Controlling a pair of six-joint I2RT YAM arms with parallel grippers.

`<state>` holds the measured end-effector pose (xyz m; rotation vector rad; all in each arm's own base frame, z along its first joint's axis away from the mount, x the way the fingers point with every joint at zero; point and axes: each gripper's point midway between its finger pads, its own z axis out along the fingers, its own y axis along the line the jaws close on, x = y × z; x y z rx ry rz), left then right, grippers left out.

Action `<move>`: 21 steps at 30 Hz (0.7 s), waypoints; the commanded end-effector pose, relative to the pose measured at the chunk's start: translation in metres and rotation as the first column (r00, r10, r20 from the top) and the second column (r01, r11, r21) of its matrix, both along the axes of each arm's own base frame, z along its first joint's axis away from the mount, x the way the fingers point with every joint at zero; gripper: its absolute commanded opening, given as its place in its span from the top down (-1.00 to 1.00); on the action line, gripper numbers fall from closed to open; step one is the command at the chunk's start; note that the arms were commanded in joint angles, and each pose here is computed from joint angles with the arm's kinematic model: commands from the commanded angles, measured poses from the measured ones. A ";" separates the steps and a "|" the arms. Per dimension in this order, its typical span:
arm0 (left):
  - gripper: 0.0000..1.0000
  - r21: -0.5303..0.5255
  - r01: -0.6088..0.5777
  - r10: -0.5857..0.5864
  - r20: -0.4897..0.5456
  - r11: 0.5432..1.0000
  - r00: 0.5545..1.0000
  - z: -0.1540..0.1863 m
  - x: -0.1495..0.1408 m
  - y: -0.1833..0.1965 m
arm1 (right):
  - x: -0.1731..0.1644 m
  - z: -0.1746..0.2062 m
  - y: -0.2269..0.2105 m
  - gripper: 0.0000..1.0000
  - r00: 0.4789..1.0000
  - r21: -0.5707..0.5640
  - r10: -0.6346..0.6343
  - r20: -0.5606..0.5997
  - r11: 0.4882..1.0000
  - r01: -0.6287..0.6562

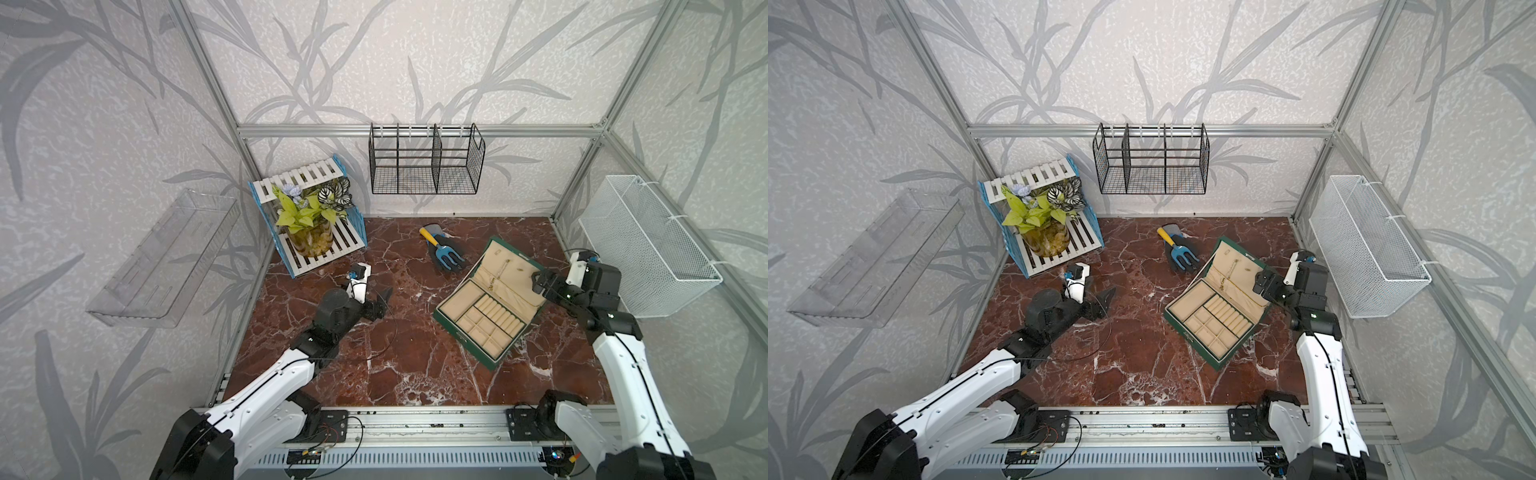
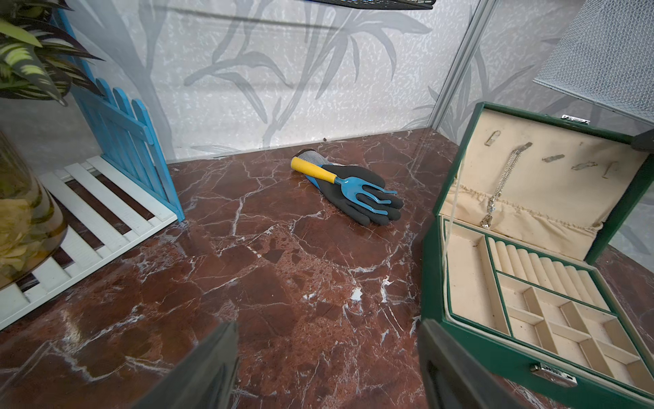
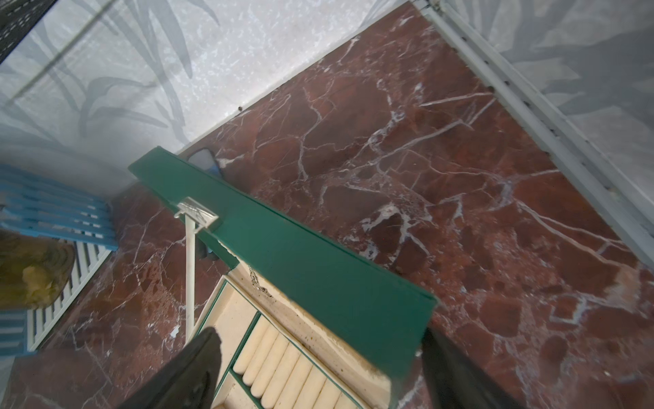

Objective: Put jewelry chain into jewelry box
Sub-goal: Adjust the jewelry box at the center of the board.

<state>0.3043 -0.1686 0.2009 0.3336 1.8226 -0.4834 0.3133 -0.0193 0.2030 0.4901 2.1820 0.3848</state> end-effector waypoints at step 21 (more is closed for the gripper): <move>-0.92 0.007 -0.548 0.548 -0.015 0.837 0.837 -0.034 0.038 0.155 | -0.011 -0.010 -0.033 -0.99 0.960 -0.022 -0.205 0.192 0.977 0.213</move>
